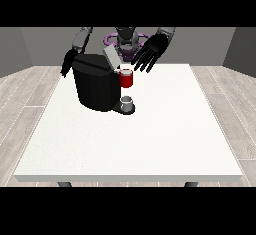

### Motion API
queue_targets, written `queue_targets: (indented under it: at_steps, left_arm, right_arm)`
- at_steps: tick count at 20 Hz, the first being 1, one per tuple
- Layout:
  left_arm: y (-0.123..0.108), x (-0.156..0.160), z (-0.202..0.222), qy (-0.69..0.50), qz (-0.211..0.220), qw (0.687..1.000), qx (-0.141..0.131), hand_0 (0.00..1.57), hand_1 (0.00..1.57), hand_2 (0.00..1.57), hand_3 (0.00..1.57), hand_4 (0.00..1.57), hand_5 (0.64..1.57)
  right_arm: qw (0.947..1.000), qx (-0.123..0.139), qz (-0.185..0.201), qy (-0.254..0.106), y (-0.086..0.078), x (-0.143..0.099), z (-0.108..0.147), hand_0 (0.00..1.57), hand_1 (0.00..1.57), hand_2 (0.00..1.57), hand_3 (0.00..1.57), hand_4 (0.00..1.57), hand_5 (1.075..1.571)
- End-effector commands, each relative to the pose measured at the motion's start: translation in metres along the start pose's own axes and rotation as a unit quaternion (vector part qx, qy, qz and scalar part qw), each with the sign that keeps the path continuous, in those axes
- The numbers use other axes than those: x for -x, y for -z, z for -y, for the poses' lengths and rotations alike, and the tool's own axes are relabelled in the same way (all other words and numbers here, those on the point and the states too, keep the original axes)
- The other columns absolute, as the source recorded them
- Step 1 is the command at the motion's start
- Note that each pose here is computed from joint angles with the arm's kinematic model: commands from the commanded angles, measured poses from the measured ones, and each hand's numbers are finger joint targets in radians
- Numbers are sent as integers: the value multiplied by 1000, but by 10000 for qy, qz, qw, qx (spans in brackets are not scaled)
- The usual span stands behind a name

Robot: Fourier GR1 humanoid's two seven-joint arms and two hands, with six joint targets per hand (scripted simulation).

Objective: Insert the coffee pod into the coffee machine and close the lid

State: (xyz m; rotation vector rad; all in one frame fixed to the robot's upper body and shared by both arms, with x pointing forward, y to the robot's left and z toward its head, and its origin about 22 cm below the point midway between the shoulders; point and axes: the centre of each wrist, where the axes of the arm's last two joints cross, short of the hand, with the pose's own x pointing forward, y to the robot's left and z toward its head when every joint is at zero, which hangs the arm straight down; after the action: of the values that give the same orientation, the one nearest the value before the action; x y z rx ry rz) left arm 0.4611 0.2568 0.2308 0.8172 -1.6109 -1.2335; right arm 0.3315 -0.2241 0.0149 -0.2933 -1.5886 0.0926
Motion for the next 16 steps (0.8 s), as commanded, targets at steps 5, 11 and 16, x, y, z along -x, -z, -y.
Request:
queue_targets:
  at_steps: [5, 11, 16]
  left_arm:
    - [-9, 0, 101, -2301, 280, 9727, -47, 0, 0, 151, 0, 0, 1571]
    - [-48, 11, 208, -4932, -243, 8695, -118, 0, 0, 0, 0, 0, 1571]
    - [-104, 28, 274, -5339, -979, 8391, 343, 0, 0, 0, 0, 421, 1571]
  right_arm:
    - [9985, 183, -522, 18, -29, 48, 23, 0, 0, 0, 0, 0, 1571]
    - [9959, 285, -841, 167, -53, 66, 19, 0, 0, 0, 0, 0, 1571]
    - [9949, -493, -725, 497, -59, 52, 10, 0, 0, 0, 0, 0, 1571]
